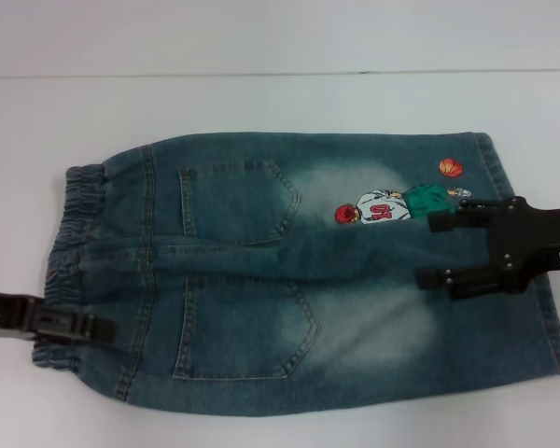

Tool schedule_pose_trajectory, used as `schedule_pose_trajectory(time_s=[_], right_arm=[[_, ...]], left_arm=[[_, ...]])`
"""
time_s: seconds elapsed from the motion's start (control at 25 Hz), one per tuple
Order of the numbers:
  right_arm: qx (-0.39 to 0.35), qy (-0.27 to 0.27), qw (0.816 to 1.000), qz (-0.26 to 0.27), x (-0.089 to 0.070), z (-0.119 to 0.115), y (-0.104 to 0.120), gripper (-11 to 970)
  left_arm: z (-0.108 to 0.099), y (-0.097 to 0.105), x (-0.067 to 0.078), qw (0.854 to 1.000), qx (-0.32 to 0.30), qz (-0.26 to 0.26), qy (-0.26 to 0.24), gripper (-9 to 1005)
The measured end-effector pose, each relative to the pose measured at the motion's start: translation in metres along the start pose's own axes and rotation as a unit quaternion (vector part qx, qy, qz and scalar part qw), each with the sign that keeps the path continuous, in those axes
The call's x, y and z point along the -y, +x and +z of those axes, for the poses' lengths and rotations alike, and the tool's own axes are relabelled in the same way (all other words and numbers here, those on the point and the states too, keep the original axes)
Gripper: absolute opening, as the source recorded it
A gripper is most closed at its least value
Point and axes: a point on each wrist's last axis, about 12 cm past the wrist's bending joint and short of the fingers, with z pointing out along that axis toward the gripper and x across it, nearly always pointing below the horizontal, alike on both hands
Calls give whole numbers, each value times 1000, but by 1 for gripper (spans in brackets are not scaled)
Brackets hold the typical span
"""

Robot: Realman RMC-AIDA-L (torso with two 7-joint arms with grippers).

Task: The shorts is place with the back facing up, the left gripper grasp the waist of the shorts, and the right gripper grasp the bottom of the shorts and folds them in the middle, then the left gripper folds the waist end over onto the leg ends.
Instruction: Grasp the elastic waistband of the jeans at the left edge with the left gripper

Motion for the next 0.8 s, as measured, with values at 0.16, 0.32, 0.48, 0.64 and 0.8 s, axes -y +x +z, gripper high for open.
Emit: schedule_pose_trajectory(time_s=[0.16,0.32,0.48,0.64,0.8], right_arm=[[-5,-5,1000,-8,0,3,-2,953],[-7,-5,1000,-14,1,4,-5,953],[-11,-3,1000,-18,2,5,-5,953],[-18,0,1000,-20,3,7,-4,953],[-20,1,1000,-22,4,7,-5,953]], left_arm=[[-4,-7,-6,997,-10,-65,-41,894],[-3,-12,-12,992,-8,-105,-70,888],[0,-13,-23,986,-10,-130,-107,882],[5,-11,-30,982,-15,-144,-119,876],[6,-11,-33,981,-16,-147,-124,871]])
